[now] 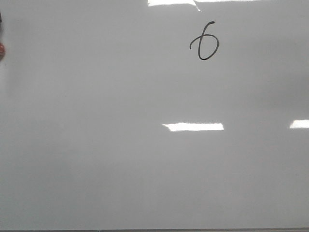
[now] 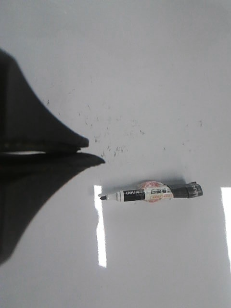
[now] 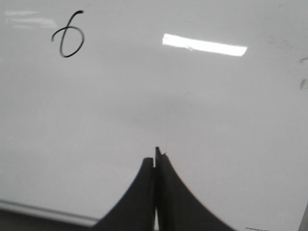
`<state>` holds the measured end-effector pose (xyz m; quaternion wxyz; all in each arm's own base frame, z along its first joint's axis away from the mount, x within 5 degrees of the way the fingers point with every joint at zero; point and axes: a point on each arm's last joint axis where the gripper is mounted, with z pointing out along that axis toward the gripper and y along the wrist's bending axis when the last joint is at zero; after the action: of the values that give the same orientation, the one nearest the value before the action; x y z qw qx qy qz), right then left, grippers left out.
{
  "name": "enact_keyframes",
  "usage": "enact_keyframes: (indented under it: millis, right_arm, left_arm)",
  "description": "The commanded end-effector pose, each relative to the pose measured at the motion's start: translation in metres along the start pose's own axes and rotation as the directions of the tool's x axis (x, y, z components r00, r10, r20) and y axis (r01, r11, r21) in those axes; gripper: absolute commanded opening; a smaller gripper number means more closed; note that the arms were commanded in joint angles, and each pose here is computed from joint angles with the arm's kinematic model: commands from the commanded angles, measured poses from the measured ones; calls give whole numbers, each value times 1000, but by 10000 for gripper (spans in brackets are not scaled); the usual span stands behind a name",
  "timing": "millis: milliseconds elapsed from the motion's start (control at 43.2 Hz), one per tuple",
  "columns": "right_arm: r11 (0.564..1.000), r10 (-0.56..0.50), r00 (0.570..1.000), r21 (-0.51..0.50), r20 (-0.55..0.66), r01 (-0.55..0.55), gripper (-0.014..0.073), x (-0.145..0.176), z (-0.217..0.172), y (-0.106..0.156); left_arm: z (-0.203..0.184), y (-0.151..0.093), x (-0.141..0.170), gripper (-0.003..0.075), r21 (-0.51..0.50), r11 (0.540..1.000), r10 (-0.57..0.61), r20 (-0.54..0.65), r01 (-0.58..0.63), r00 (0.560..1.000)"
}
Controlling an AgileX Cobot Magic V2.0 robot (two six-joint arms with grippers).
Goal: Write number 6 on whiteboard
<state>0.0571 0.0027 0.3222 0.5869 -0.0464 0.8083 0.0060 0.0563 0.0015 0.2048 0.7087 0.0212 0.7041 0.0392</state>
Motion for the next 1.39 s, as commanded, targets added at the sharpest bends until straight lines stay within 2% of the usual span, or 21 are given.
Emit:
enact_keyframes:
  millis: [0, 139, 347, 463, 787, 903, 1019, 1366]
  right_arm:
    - [996, -14, 975, 94, 222, -7, -68, 9, -4, -4]
    - [990, -7, 955, 133, 296, -34, -68, 46, 5, -3]
    - [990, 17, 910, 123, 415, -75, -68, 91, 22, -1]
    - [989, 34, 897, 113, 441, -93, -68, 107, 31, -1]
    - [988, 48, 886, 106, 460, -109, -68, 104, 30, -1]
    - [985, 89, 860, 86, 503, -152, -68, 101, 28, -1]
    - [984, 87, 843, 84, 531, -155, -68, 99, 27, -1]
    - [992, 80, 845, 43, 529, -121, -68, 99, 27, 1]
  left_arm:
    - [-1, 0, -6, -20, -6, 1000, -9, 90, 10, 996]
    - [-1, 0, -6, -20, -6, 1000, -9, 90, 10, 996]
    - [-1, 0, -6, -20, -6, 1000, -9, 90, 10, 996]
    - [-1, 0, -6, -20, -6, 1000, -9, 90, 10, 996]
    - [-1, 0, -6, -20, -6, 1000, -9, 90, 10, 996]
    - [-1, 0, -6, -20, -6, 1000, -9, 90, 10, 996]
    - [-1, 0, -6, -20, -6, 1000, -9, 90, 10, 996]
    - [-1, 0, -6, -20, -6, 1000, -9, 90, 10, 996]
